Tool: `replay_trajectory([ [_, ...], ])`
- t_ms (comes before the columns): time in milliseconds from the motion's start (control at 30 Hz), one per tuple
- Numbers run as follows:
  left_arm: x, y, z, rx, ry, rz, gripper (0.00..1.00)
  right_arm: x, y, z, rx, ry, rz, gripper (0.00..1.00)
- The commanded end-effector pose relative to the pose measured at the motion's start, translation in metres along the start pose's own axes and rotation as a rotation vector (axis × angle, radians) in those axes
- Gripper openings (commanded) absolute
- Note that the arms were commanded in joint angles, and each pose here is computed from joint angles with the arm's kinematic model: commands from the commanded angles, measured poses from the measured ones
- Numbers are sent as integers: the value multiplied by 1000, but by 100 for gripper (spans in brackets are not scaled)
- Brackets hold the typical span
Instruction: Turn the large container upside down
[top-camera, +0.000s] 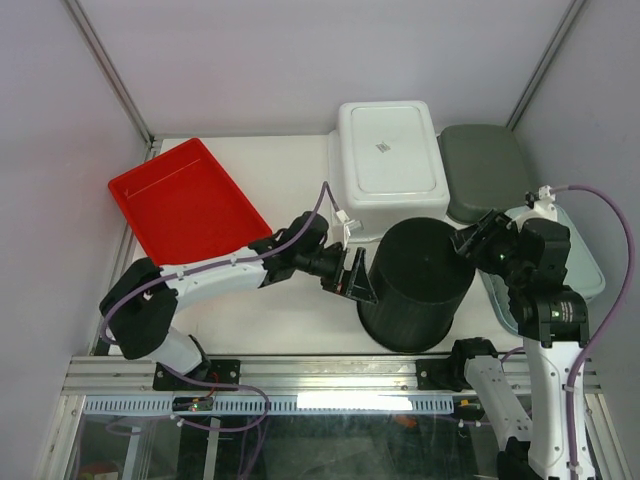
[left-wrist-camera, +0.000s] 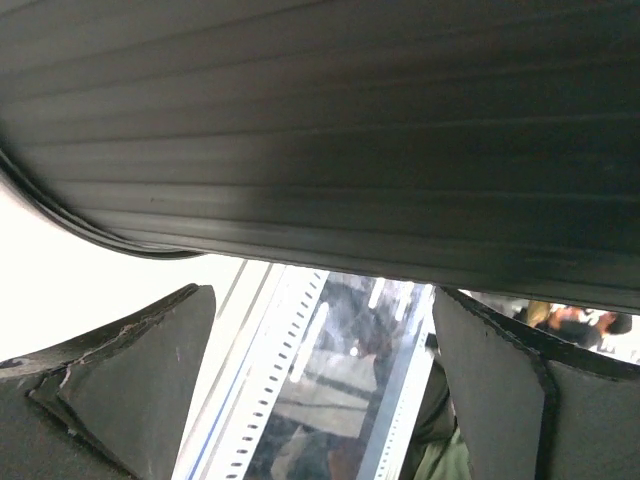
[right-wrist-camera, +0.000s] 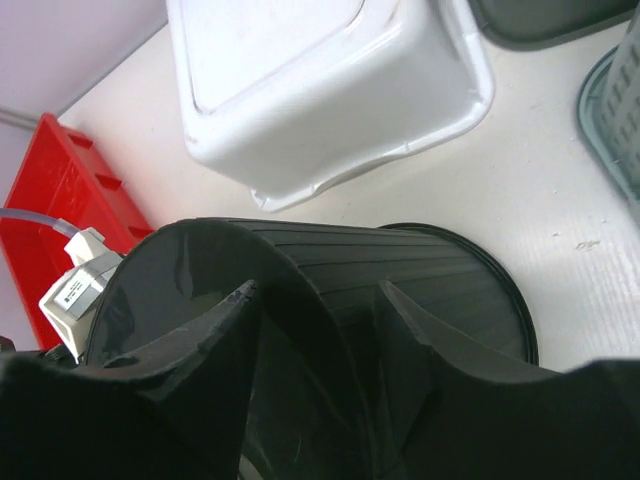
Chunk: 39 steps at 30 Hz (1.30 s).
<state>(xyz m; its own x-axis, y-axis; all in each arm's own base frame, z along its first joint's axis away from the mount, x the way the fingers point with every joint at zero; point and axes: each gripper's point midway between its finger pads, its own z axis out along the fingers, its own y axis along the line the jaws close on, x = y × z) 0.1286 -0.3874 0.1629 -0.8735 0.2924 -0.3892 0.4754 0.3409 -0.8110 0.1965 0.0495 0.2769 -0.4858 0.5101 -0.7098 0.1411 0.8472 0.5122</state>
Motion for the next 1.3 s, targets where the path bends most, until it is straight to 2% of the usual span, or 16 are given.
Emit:
replay_trajectory([
  [0,-82,-21,-4,73,-244,21,93,-15,8,7,-16,-41,6,55],
  [133,-109,-17,5,54,-287,19,94,-38,5,0,45,-98,-18,78],
  [267,-120,-14,15,46,-284,21,94,-64,6,-18,95,-172,-58,88],
  [400,-123,-16,12,35,-295,37,94,-81,13,-38,91,-219,-120,87],
  [567,-131,-17,-11,20,-346,47,96,-90,13,-57,102,-261,-185,86],
  [733,-133,-16,-27,6,-365,56,96,-84,9,-55,118,-232,-208,86],
  [867,-145,-4,-55,-122,-416,87,96,-72,37,-52,-60,-186,-266,85],
  [1067,-170,20,-142,-380,-585,104,99,-58,74,-43,-274,-87,-303,79],
  [1200,-175,58,-203,-565,-691,15,99,-48,107,-30,-457,23,-234,68],
  [1267,-174,79,-233,-644,-736,-47,99,-48,132,-29,-592,45,-191,67],
])
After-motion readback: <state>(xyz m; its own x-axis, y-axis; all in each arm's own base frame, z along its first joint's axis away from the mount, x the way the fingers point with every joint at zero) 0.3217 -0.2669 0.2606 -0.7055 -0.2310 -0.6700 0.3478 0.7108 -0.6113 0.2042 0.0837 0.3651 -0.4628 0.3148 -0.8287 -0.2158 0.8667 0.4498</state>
